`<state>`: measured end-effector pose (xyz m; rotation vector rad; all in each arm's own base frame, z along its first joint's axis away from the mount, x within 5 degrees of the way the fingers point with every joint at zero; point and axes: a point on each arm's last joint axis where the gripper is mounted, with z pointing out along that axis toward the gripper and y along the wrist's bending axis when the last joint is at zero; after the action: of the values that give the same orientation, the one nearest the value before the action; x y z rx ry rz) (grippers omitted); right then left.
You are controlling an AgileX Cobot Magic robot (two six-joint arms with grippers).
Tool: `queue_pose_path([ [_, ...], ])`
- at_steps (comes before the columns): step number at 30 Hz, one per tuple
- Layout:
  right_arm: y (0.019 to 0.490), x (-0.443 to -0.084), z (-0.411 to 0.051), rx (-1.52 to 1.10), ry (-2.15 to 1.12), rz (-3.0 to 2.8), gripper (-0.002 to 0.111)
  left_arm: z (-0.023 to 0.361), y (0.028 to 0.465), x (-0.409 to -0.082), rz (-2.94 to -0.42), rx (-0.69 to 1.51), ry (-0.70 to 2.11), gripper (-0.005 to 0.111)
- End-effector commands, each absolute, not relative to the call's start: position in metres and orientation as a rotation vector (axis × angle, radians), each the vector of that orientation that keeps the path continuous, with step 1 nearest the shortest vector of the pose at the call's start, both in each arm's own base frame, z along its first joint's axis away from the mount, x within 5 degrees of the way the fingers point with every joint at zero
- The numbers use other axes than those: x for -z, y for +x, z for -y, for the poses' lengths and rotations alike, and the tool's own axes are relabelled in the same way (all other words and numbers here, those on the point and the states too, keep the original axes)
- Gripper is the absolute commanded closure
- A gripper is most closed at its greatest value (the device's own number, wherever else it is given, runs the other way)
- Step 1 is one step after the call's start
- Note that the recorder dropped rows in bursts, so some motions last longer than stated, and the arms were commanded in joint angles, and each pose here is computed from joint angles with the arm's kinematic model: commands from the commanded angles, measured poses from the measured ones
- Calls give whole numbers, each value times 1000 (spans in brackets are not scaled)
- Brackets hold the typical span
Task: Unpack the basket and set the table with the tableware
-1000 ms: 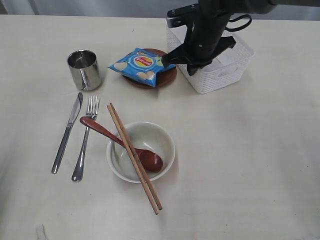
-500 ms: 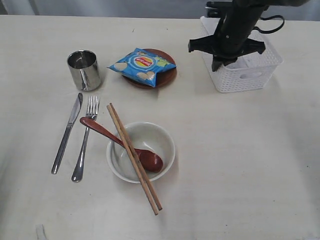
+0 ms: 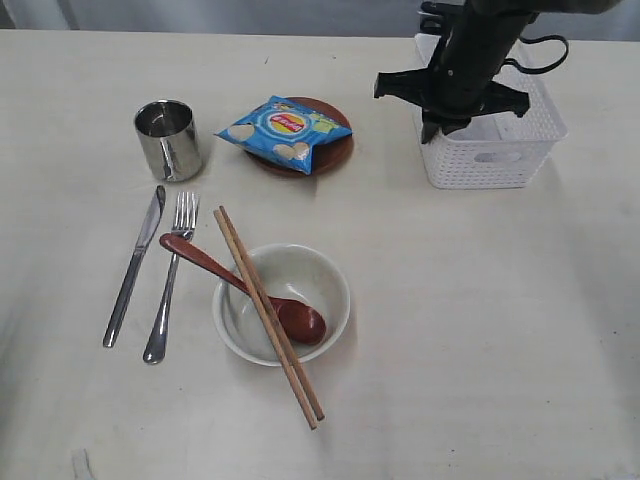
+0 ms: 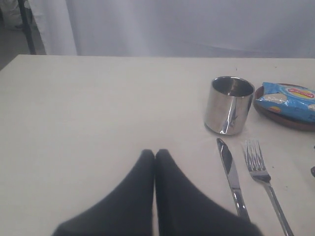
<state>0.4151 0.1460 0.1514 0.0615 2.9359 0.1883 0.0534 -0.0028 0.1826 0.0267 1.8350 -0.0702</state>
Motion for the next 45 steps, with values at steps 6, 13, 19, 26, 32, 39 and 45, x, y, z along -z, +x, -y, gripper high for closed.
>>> queue_pose_path([
  [6, 408, -146, -162, -375, 232, -2965, 109, 3, 53, -182, -1826, 60, 31, 107],
  [13, 406, -171, -162, -411, 279, -2905, 109, 3, 53, -182, -1826, 60, 31, 107],
  [19, 397, -169, -165, -327, 275, -2978, 109, 3, 53, -182, -1826, 60, 31, 107],
  [26, 394, -163, -177, -278, 262, -2970, 109, 3, 53, -182, -1826, 60, 31, 107],
  [32, 394, -163, -173, -222, 223, -2972, 109, 3, 53, -182, -1826, 60, 31, 107],
  [39, 395, -163, -174, -233, 225, -2961, 79, 3, 53, -182, -1826, 60, 31, 107],
  [45, 396, -163, -174, -233, 191, -2955, 47, 3, 53, -182, -1826, 60, 31, 107],
])
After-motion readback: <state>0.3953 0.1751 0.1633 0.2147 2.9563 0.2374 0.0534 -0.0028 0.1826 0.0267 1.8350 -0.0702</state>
